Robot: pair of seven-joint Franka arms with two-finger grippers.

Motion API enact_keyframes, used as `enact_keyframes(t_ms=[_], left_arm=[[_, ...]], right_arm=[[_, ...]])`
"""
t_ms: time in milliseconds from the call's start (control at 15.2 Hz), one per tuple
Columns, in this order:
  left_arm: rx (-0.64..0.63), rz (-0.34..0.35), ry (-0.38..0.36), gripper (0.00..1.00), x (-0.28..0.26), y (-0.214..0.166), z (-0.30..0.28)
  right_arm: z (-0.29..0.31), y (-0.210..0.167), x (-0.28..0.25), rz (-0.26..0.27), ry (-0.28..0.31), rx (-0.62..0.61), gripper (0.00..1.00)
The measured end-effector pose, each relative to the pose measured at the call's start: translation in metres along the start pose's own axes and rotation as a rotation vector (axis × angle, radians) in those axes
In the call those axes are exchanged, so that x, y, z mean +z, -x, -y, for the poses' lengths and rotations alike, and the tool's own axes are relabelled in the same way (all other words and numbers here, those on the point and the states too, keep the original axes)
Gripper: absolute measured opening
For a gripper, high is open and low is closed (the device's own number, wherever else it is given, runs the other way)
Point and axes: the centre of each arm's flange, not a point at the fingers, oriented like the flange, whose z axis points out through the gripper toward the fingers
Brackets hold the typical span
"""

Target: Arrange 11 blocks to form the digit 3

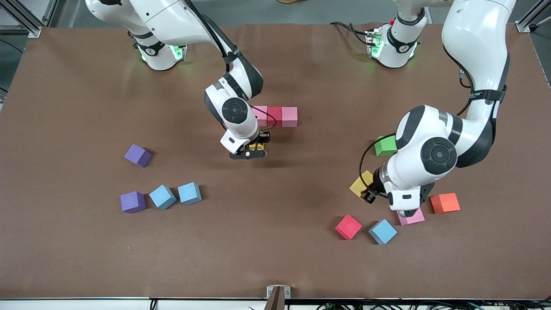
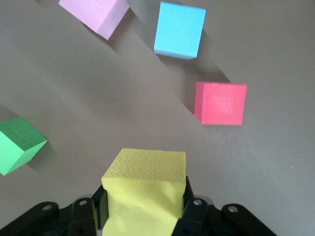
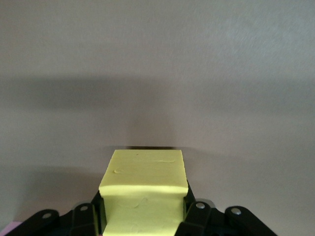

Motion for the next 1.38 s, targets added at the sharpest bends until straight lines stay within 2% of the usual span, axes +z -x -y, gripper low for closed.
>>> enact_keyframes(t_ms=[395, 724, 1382], left_arm=[[0.060, 0.009, -0.016, 0.56, 0.006, 0.018, -0.005], [0.135, 0.048, -0.074, 0.56, 0.049, 0.051, -0.017], [0.132, 0.061, -0.107, 0.56, 0.052, 0.044, -0.012]], right_arm=[[0.006, 0.007, 0.012, 0.017, 0.016, -0.002, 0.58], [0.011, 0.012, 0.014, 0.018, 0.022, 0.006, 0.58], [0.018, 0.019, 0.016, 0.016, 0.032, -0.005, 0.58]])
